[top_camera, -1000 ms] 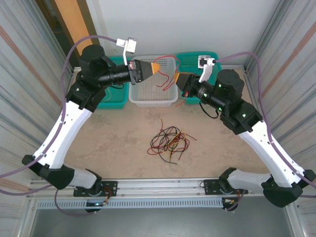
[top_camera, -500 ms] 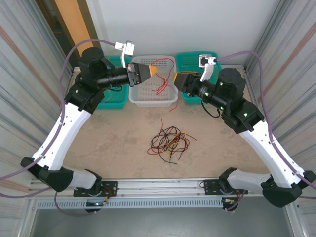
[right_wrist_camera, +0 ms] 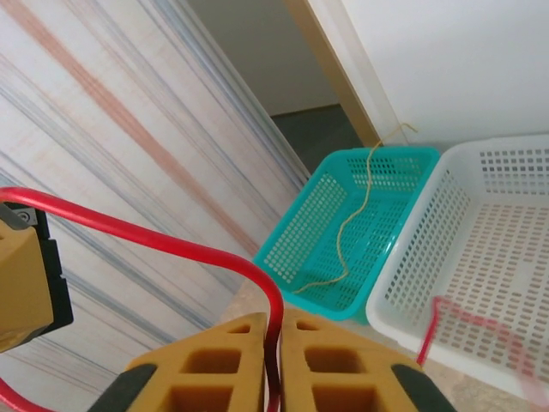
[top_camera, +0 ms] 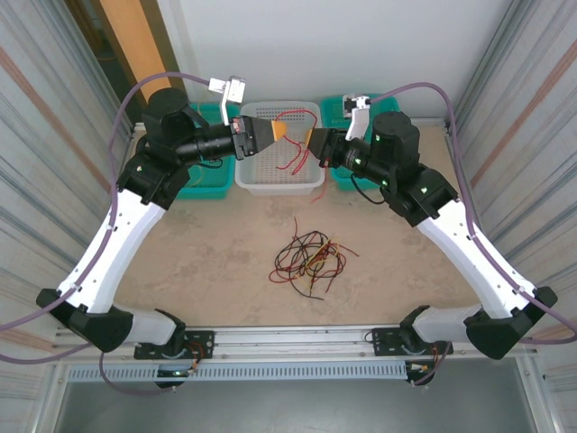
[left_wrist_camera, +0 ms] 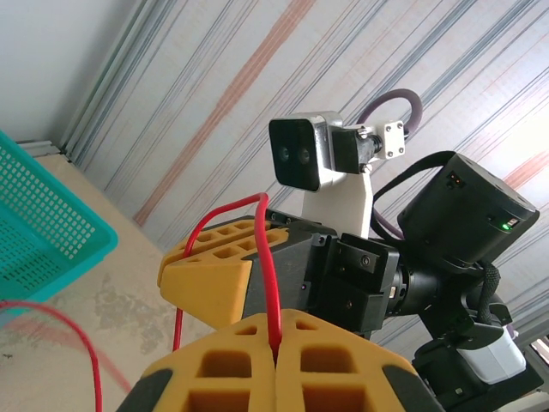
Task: Untangle the cables
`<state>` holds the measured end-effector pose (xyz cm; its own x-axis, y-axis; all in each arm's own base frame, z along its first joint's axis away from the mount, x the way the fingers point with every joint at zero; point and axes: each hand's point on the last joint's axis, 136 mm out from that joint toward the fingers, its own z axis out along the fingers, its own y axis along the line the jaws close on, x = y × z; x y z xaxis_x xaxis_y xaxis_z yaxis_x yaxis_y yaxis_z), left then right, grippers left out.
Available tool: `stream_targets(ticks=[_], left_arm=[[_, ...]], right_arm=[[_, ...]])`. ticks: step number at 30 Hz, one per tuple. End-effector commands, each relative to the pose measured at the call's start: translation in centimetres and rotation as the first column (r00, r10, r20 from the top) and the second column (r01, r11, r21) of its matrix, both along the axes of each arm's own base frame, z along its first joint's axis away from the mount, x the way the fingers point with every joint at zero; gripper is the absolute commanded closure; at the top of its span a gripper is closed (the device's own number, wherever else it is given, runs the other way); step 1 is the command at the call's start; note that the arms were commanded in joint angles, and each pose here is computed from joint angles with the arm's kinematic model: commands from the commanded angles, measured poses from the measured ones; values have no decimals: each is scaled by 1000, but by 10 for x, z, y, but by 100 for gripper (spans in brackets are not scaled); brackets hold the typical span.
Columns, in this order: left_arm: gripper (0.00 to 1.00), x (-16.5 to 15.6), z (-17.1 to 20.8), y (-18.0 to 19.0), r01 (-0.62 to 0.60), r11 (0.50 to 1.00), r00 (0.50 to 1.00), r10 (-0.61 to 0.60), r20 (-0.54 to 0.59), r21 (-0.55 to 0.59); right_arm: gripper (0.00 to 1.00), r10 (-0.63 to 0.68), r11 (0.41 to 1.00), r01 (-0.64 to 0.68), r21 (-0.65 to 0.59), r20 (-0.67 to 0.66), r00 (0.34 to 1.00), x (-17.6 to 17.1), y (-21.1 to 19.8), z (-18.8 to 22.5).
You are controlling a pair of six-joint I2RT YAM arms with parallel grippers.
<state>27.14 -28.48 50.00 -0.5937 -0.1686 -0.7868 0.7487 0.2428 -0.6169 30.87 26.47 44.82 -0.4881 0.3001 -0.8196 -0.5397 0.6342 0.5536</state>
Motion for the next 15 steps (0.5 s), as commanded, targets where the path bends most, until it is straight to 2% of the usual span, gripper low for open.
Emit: stream_targets(ticks=[1,5,6,8,10,12,15], left_arm=[[100,-12,12,7,17,1000,998,-16,66,-13],[100,-3,0,11,-27,999,998,25,59,24],[94,0,-5,12,-47,998,997,44,64,46],[57,11,-26,16,-106,988,994,101,51,110],[39,17,-45,20,-142,976,990,136,47,164],[31,21,-66,22,-159,966,987,158,25,205],[27,25,-96,26,-180,948,982,190,-16,261]], right_arm=[[100,2,1000,-2,2,25,1000,-5,-4,8],[100,-34,999,34,-9,27,999,-5,-19,7],[100,-45,999,45,-13,29,999,-5,-23,8],[100,-95,995,96,-31,25,995,-1,-38,8],[100,-145,989,145,-38,14,989,6,-55,10],[100,-187,982,187,-38,8,982,14,-71,15],[100,-248,968,247,-41,-9,969,34,-95,21]])
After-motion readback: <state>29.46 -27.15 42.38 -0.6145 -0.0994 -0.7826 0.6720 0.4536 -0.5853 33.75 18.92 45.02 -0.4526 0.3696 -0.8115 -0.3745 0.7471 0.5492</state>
